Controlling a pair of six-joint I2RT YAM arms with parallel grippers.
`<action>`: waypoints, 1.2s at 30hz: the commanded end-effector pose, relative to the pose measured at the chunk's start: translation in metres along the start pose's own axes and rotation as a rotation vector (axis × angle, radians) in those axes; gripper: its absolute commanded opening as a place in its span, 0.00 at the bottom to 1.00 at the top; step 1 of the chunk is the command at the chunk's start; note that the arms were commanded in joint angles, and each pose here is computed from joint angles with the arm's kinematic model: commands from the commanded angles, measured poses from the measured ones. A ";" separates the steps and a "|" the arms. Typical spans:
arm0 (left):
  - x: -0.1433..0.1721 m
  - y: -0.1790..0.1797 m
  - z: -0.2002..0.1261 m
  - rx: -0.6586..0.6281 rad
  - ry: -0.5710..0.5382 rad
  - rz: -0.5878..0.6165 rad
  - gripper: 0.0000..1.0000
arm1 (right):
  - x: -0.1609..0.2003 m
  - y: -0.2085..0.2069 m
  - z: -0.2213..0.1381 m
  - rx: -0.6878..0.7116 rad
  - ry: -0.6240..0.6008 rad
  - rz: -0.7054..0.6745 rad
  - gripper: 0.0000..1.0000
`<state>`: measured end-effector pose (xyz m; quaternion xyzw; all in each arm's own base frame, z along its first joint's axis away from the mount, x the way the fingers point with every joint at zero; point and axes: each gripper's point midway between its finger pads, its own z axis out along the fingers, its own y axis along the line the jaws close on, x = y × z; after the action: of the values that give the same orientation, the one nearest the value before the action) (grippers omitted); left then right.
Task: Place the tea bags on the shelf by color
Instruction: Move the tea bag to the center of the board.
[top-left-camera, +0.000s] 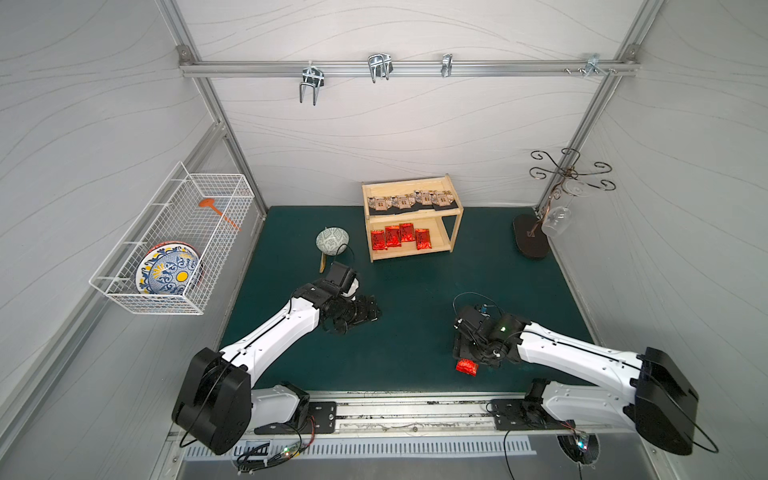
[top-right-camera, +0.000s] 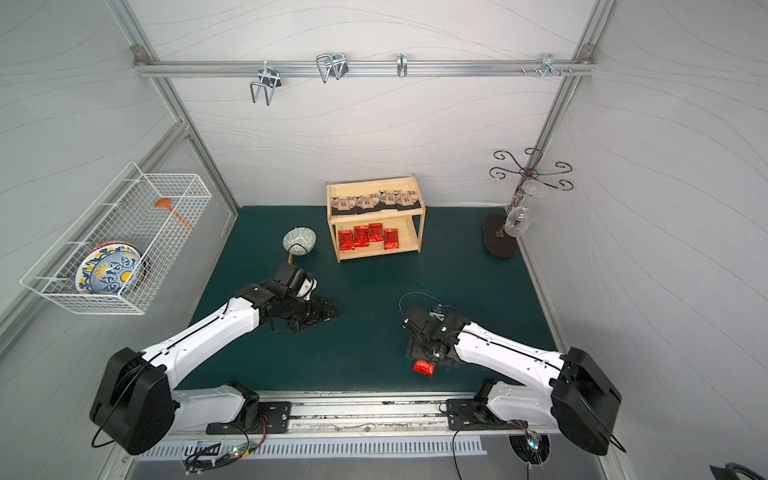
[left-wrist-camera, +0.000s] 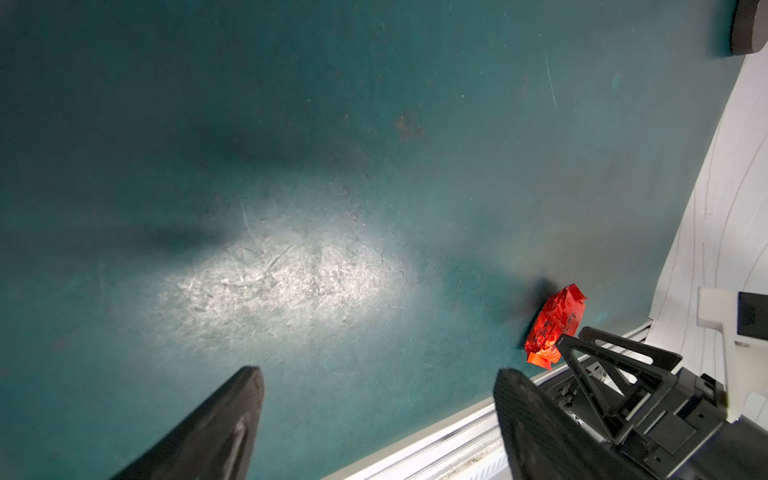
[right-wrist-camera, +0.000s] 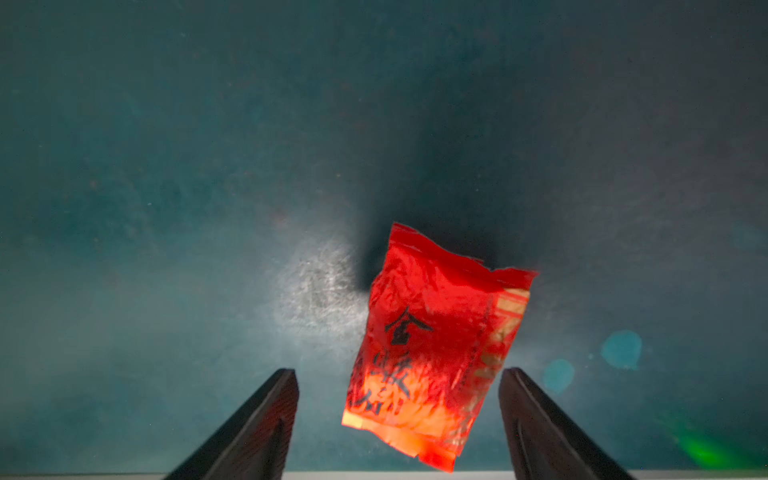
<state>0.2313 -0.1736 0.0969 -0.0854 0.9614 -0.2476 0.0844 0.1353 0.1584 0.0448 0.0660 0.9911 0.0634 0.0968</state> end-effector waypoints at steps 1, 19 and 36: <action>-0.009 -0.008 -0.003 0.011 -0.028 0.022 0.93 | 0.006 -0.013 0.007 0.027 0.015 0.034 0.81; -0.027 -0.025 -0.015 0.084 -0.099 -0.013 0.92 | -0.005 -0.021 0.018 -0.010 -0.048 -0.006 0.69; -0.030 -0.007 -0.021 0.068 -0.129 -0.075 0.90 | -0.052 0.094 0.034 -0.139 -0.132 -0.518 0.62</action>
<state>0.2516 -0.1679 0.1172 -0.1276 0.9455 -0.2722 0.1252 0.1866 0.2184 0.0245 -0.1134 0.9800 0.0789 0.1431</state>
